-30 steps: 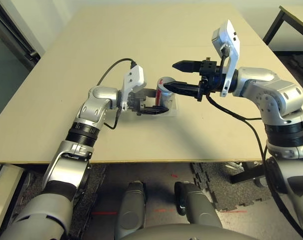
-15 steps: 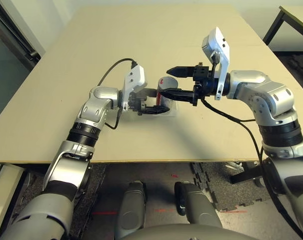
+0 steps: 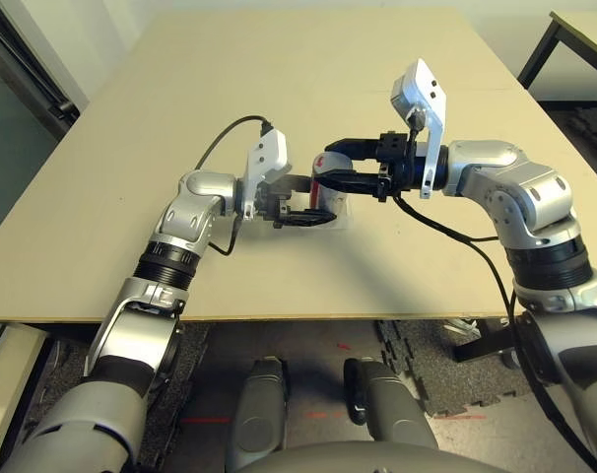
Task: Pour the medicine from the bottle into the box.
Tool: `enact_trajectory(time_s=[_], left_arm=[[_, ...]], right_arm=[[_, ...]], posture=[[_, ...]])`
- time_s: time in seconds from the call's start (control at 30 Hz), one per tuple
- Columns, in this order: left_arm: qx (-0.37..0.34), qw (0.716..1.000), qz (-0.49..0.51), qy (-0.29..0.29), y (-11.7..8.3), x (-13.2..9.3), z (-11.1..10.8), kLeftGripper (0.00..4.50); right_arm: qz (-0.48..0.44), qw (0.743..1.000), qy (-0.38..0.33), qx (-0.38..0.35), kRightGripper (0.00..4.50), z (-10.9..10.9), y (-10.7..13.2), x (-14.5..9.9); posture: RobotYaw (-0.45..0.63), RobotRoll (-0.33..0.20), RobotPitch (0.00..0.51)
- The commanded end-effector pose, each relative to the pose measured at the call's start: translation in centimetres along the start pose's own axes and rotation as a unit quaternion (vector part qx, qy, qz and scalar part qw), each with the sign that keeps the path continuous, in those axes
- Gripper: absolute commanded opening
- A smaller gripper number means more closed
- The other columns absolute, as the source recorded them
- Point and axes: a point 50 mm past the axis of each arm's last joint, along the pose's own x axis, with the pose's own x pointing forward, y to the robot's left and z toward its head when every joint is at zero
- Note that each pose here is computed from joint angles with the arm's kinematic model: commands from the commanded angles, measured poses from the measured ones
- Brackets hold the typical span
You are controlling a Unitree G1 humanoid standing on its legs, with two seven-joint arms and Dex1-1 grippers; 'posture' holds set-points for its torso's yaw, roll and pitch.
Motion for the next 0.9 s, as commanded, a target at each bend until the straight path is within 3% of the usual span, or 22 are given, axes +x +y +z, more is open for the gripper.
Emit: enact_trajectory(time_s=[0.03,0.33,0.57,0.9], left_arm=[[0.010,1.000,0.004,-0.002,0.0,-0.1,0.3,2.74],[0.009,1.000,-0.017,0.013,-1.5,0.3,-1.1,2.74],[0.019,1.000,0.005,0.007,-1.2,0.3,-0.9,2.74],[0.028,0.973,0.218,-0.074,3.8,-1.8,1.9,2.74]], right_arm=[[0.012,1.000,0.005,0.027,2.57,-0.4,0.5,0.0],[-0.041,0.997,-0.031,0.061,2.57,1.8,-1.1,-0.3],[-0.106,0.991,-0.050,0.072,2.57,2.2,-2.9,-0.7],[-0.255,0.963,-0.045,0.070,2.57,-0.2,-6.5,-2.6]], posture=[[0.05,0.000,0.116],[0.05,0.000,0.113],[0.06,0.000,0.112],[0.07,0.000,0.096]])
